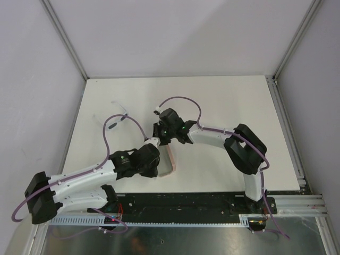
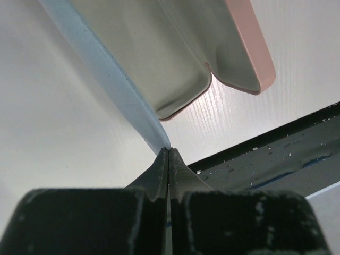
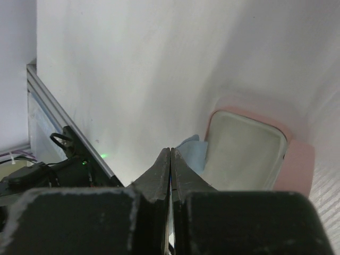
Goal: Organize the sunglasses
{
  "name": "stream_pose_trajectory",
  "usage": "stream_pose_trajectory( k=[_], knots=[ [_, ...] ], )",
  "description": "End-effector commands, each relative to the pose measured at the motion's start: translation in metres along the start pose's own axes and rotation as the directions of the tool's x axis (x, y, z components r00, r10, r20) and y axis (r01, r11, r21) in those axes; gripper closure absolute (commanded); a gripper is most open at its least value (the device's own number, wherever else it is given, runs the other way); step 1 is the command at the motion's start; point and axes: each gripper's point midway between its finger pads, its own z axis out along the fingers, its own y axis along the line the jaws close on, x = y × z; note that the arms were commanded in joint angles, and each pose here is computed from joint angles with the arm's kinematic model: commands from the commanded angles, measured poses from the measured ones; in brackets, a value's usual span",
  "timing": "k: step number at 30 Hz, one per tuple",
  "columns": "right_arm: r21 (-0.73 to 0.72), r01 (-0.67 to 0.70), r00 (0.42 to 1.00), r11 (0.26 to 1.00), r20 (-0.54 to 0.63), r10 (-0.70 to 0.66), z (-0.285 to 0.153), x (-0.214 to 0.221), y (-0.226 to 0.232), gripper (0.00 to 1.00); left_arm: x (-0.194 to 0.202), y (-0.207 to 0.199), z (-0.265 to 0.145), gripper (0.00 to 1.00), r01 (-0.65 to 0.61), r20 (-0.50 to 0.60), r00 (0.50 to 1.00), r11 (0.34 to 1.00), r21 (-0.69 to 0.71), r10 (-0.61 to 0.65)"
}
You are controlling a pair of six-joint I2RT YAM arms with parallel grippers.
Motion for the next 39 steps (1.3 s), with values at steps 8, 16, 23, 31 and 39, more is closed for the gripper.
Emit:
stream_pose_trajectory(
  k=[8,16,23,31,39],
  knots=[
    [0.006,0.043,0.999,0.999,-0.008,-0.043,0.012,-0.008,-0.007,1.00,-0.011,-0.011,0.026,1.00,0.031,0.012,0.999,0.999,-0.018,-0.031],
    [0.026,0.051,0.999,0.998,-0.017,-0.050,0.006,-0.012,-0.019,1.00,-0.019,-0.021,0.033,1.00,0.031,0.019,0.999,1.000,-0.003,-0.031],
    [0.046,0.060,0.997,0.997,-0.044,-0.058,0.004,-0.012,-0.028,1.00,-0.023,-0.034,0.037,1.00,0.036,0.020,0.999,0.998,0.044,-0.037],
    [0.051,0.095,0.993,0.994,-0.070,-0.091,0.004,-0.015,-0.026,1.00,-0.030,-0.045,0.038,1.00,0.030,0.026,0.999,0.997,0.073,-0.032],
    [0.090,0.110,0.991,0.990,-0.083,-0.103,0.006,-0.017,-0.030,1.00,-0.028,-0.042,0.045,1.00,0.024,0.015,1.000,0.998,0.051,-0.024]
  ],
)
